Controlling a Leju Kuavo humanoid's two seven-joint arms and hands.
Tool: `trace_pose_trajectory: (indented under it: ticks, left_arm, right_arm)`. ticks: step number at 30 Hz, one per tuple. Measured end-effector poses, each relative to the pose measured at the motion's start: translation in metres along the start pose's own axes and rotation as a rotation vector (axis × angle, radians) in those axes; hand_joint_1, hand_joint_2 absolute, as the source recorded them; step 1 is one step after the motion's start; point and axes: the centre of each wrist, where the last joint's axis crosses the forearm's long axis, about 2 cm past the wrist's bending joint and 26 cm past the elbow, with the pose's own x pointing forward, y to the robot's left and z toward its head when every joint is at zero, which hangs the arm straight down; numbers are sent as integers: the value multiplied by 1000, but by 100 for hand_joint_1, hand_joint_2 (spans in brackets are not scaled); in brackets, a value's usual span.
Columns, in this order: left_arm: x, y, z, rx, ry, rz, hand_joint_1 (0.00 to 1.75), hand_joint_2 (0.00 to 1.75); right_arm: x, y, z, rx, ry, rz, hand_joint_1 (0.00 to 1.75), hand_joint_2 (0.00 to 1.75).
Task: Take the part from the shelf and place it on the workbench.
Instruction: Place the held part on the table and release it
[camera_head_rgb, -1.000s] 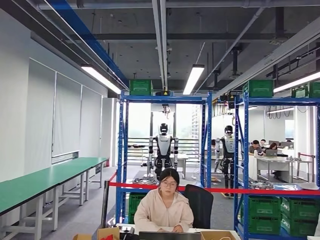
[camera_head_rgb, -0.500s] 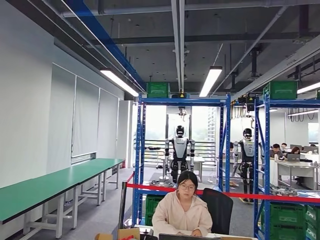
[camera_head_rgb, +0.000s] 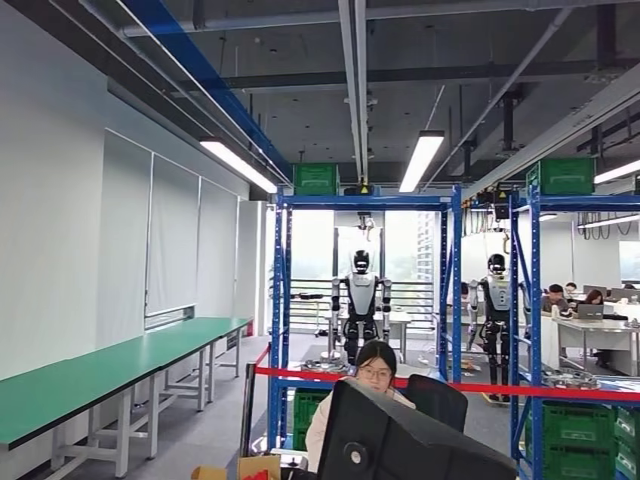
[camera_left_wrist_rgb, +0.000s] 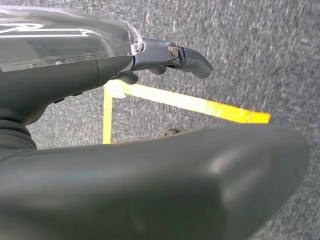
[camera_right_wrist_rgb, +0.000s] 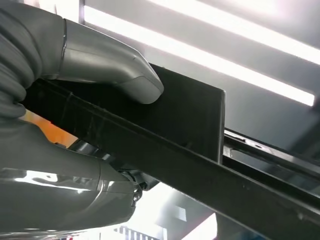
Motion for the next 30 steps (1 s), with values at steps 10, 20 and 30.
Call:
trace_pose_trajectory:
  ticks: [10,20,30]
  left_arm:
    - [4,-1,-2,-24,2,-56,0,175]
    - [6,-2,-2,-30,-8,-62,0,175]
    - [5,-2,-2,-46,-17,-73,0,175]
  right_arm:
    - [46,-44,-33,-227,-72,705,175,175]
    - [50,-22,-30,-139,-105,1158,175,175]
    - [-1,23,-5,212,-61,1516,175,175]
